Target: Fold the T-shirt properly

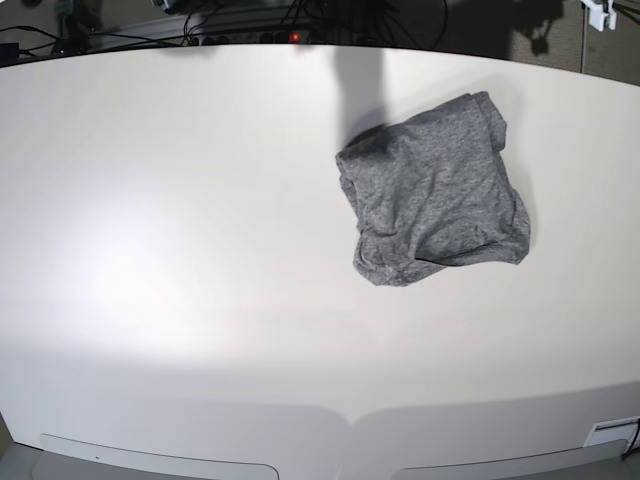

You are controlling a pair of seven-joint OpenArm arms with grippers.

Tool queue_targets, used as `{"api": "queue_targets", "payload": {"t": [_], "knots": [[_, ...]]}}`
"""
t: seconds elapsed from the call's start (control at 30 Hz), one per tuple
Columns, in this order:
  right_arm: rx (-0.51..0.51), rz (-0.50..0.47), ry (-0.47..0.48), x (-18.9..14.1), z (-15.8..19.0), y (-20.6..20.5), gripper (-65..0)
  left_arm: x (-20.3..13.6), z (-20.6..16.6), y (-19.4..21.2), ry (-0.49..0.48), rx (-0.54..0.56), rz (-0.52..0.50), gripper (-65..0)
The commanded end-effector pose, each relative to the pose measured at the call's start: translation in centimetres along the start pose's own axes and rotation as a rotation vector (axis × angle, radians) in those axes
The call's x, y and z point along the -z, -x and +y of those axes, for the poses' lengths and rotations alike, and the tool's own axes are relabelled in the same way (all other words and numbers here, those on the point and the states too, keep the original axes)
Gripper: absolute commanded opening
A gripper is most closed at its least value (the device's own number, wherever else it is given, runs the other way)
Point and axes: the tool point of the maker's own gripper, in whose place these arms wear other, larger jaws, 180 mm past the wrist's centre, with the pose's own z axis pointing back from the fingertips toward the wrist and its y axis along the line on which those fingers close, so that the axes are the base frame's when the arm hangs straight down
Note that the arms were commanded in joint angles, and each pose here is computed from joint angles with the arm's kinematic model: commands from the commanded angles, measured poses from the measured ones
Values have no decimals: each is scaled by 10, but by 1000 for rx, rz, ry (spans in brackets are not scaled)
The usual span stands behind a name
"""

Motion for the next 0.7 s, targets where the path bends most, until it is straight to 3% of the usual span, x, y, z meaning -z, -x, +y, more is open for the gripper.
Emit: {"api": "queue_targets", "payload": {"t": [0.0,0.17,0.27,0.53,0.67], "knots": [[-2,2,4,0,-4,-3,-650,1,0,1,10,20,7,-650],[-14,-19,-46,16,18,-32,-650,28,-38,20,102,96,113,-650],[-35,-48,-64,19,28,-50,-650,45,-53,29,75,115,158,-650],[-109,-86,-32,27,39,-70,-650,81,-104,37,35,93,141,-650],[-154,-74,-14,30,42,-68,-650,86,-106,33,-4,38,112,-650]]}}
